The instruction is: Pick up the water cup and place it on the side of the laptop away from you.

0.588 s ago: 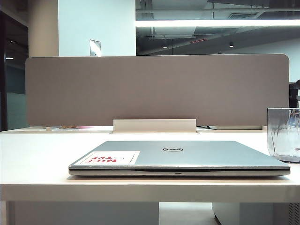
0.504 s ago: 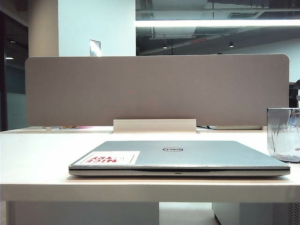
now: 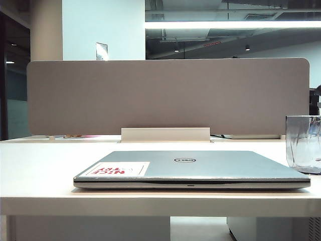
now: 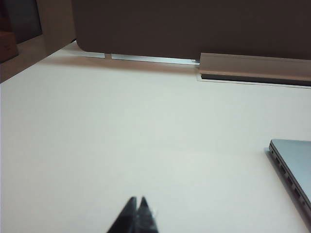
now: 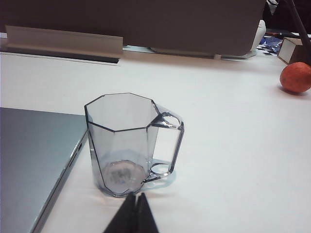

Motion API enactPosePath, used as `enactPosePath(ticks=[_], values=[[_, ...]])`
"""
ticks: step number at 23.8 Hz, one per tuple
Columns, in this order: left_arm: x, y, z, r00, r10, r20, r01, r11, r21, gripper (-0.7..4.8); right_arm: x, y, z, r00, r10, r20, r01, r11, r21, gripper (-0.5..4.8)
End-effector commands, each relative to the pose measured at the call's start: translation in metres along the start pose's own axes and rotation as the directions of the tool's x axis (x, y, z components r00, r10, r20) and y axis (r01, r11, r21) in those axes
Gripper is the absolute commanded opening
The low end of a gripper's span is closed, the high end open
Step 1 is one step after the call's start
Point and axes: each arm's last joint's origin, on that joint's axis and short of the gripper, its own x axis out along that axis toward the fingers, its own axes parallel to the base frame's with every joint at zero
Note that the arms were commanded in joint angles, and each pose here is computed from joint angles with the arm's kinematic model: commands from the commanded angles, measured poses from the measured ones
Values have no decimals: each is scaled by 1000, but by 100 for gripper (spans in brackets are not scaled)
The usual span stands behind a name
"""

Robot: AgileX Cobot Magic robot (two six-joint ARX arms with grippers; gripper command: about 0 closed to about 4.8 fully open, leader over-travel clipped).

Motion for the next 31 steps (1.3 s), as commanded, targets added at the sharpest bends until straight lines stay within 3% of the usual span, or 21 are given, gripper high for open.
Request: enactPosePath(ticks=[1, 6, 11, 13, 23, 31], values=[[0, 0, 3, 1000, -3, 19, 3, 1000, 3, -5, 0, 0, -1, 1000, 2, 4, -2, 1000, 3, -8], [0, 0, 3, 1000, -7, 19, 6, 1000, 3, -5, 0, 1, -1, 999, 37, 9, -38, 996, 76, -8], [0, 0, 2, 1000, -7, 14, 8, 996, -90, -6, 0, 1, 3, 998, 45, 36, -50, 991, 125, -9], [0, 0, 1, 1000, -6, -1, 6, 996, -90, -6, -1, 1, 10, 996, 39, 83, -49, 991, 122, -9], [0, 0, -3, 999, -5, -36, 1, 996, -90, -6, -17, -8, 59, 976, -104, 189, 79, 987, 137, -9], [0, -1, -3, 999, -24, -38, 21, 996, -91, -6, -4, -12, 92, 990, -106, 99, 92, 987, 130, -9]])
